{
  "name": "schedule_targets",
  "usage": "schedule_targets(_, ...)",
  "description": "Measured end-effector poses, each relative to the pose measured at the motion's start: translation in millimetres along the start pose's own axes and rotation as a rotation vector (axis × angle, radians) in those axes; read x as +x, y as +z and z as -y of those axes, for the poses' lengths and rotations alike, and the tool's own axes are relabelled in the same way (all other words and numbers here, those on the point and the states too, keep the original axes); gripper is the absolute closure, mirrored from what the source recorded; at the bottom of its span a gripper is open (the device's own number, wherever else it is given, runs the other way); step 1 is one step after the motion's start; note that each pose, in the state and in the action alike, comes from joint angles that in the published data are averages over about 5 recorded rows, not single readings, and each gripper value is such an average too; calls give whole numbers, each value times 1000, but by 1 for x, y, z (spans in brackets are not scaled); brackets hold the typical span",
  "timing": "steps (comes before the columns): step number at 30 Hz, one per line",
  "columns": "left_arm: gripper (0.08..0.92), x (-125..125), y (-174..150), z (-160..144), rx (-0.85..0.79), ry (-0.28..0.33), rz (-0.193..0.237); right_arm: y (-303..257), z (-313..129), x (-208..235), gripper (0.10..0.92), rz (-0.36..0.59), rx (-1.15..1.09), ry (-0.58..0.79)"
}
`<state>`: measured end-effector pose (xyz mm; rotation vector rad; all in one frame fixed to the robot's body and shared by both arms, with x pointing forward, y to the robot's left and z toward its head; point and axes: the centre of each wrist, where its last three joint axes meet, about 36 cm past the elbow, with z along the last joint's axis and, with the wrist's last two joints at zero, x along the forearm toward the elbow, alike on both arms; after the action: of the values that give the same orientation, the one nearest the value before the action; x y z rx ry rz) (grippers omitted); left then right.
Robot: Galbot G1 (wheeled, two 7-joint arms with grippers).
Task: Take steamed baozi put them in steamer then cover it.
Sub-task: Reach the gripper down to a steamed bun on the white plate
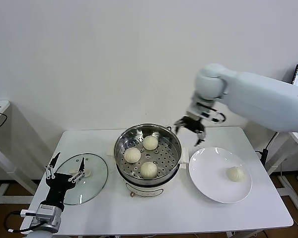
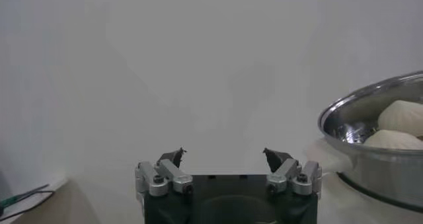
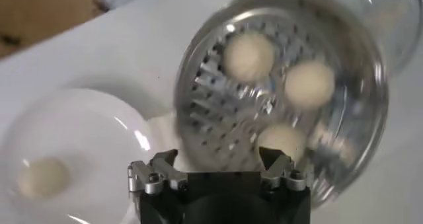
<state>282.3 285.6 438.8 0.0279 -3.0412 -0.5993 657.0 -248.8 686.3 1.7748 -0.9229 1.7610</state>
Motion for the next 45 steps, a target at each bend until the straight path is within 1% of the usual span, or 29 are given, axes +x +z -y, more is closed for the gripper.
schedule_targets(4,177,-1,-1,2,2,1,-1,44,-38,-13,200,10,-186,1)
schedule_targets(9,177,-2,-1,3,1,3,-7,84,-78,-35,200,3,-359,-11)
schedule_targets(14,177,-2,0,4,1,2,-12,110,-109,-59,200,-17,-479,-38)
schedule_targets(20,177,-4,2,4,4,-1,-19,127,-137,-87,200,-37,-561,-68)
schedule_targets(26,177,-5,2,5,6,0,-23,135,-156,-114,200,-56,-612,-81)
schedule_targets(33,177,-5,3,6,5,1,-28,139,-168,-140,200,-73,-643,-76)
schedule_targets(45,177,-4,3,6,5,3,-28,142,-175,-165,200,-96,-665,-62)
